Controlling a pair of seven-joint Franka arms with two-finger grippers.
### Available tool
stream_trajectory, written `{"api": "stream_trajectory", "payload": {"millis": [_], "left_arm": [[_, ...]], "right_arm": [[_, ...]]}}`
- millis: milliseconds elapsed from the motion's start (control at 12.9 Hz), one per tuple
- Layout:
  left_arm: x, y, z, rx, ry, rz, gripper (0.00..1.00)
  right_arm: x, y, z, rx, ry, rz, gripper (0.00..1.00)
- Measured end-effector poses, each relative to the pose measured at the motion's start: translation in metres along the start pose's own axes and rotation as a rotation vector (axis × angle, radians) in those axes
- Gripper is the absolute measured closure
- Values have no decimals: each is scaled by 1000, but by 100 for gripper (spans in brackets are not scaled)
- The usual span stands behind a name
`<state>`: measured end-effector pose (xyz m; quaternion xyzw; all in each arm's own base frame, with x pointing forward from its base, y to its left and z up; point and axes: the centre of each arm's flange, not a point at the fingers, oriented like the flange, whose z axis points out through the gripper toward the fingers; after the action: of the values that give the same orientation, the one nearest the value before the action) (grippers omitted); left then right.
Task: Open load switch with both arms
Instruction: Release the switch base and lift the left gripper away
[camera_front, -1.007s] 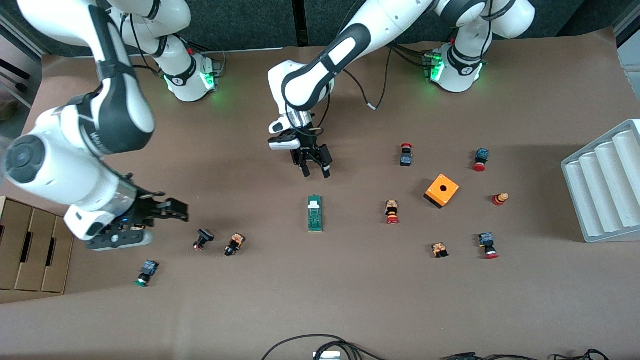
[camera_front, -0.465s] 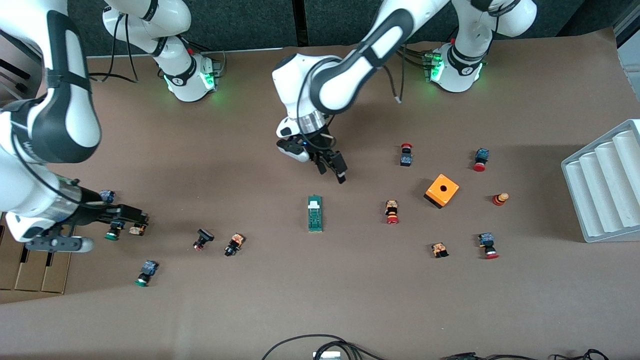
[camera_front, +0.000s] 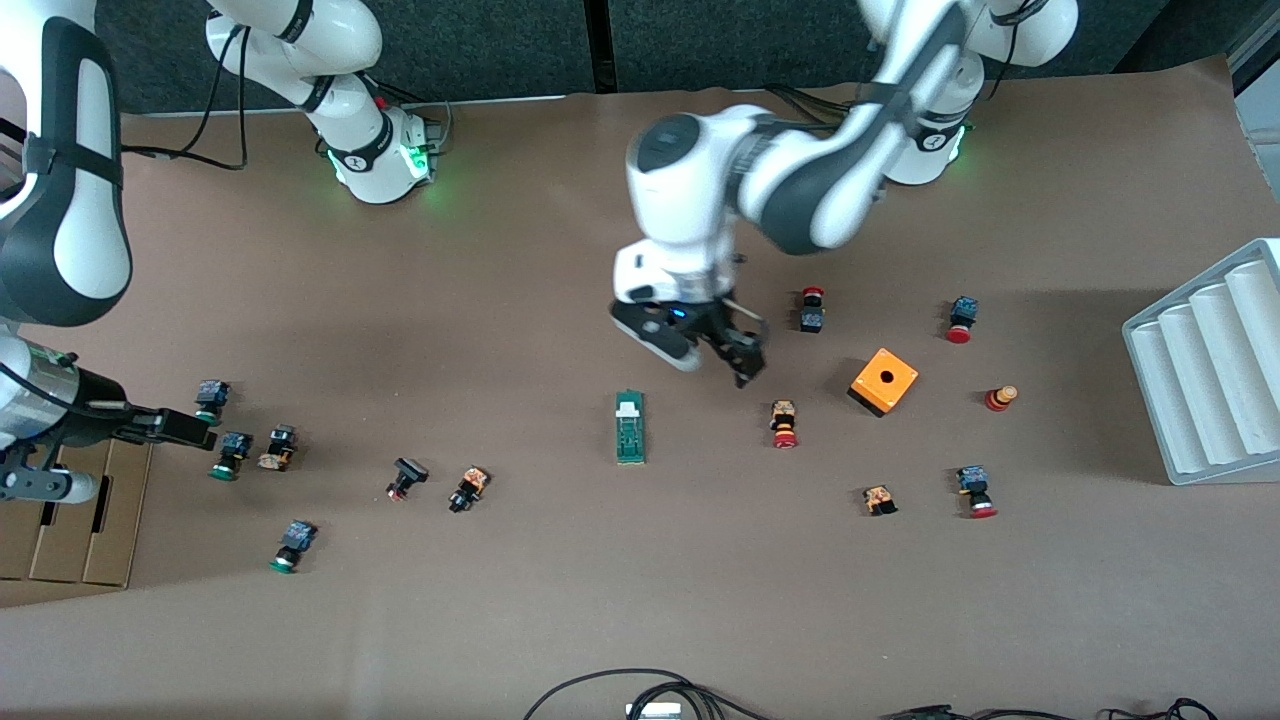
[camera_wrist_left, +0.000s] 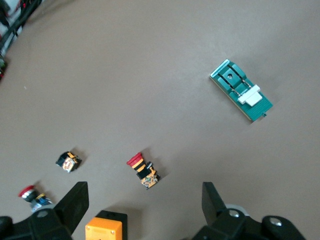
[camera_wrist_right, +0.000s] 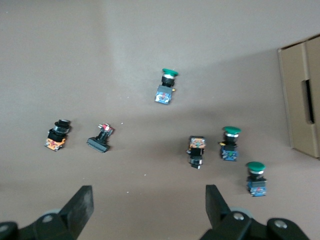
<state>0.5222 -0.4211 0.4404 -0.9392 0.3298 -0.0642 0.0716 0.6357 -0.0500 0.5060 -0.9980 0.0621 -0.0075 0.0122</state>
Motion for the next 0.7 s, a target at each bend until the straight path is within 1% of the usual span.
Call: {"api": "stream_trajectory", "payload": {"millis": [155, 232, 310, 465, 542, 697], "left_arm": [[-8, -57, -11, -124, -34, -138, 0], [-16, -80, -17, -157, -65, -189, 0], [-25, -99, -25, -171, -100, -226, 0], [-47, -138, -44, -171, -185, -284, 0], [-57, -158, -55, -171, -213, -315, 0], [-72, -204, -74, -171, -231, -388, 0]], "right_arm": [[-7, -5, -20, 1, 19, -11, 0], [-12, -3, -31, 2, 24, -9, 0], [-18, 0, -39, 3, 16, -5, 0], [-28, 3, -46, 4, -28, -4, 0], [-31, -1, -46, 5, -44, -13, 0], [-34, -15, -46, 6, -56, -36, 0]]}}
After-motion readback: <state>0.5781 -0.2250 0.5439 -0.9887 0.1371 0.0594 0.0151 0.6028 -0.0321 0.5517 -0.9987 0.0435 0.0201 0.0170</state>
